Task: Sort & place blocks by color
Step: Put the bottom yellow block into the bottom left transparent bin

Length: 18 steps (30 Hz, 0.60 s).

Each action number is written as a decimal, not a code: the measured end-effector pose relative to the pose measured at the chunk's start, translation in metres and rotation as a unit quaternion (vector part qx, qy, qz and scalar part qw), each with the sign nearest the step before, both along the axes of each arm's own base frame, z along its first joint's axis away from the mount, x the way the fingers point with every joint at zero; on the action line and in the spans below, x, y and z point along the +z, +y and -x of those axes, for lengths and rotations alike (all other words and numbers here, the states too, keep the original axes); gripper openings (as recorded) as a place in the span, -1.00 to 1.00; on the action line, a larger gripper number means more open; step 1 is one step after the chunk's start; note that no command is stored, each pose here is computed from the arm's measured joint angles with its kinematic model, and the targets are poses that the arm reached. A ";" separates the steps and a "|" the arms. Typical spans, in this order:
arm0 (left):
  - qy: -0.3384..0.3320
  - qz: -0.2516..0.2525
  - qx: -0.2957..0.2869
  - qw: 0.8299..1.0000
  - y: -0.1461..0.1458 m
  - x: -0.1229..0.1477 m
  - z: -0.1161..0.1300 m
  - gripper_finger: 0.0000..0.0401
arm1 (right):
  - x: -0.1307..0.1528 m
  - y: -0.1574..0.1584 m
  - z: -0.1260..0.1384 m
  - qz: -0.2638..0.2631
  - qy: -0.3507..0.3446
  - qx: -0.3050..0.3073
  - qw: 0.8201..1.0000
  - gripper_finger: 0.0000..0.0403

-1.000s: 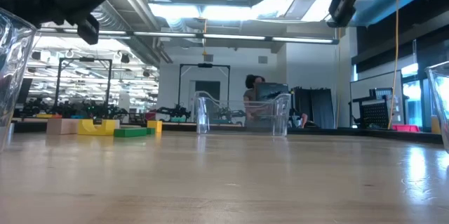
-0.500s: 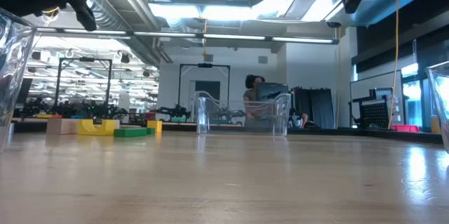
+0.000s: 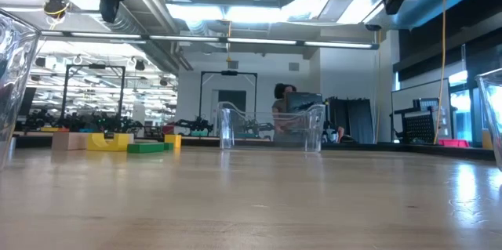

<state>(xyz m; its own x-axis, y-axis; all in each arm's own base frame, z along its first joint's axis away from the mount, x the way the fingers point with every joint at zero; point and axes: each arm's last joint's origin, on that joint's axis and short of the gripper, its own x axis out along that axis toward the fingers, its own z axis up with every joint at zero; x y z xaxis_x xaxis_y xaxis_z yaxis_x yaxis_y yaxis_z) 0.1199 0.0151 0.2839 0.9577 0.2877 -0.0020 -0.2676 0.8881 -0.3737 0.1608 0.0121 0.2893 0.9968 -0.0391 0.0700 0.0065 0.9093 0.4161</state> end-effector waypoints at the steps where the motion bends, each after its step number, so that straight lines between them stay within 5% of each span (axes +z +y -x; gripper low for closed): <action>1: 0.026 0.002 0.006 1.000 0.002 0.004 -0.002 -0.46 | 0.000 0.000 0.000 -0.001 0.000 0.000 1.000 -1.00; 9: 0.122 0.027 0.033 0.992 0.018 0.039 -0.015 0.05 | 0.002 -0.001 0.000 0.017 -0.011 -0.014 1.000 -1.00; 18: 0.129 0.004 -0.001 0.992 0.022 0.049 -0.027 0.15 | 0.003 -0.001 0.000 0.026 -0.013 -0.015 0.999 -0.96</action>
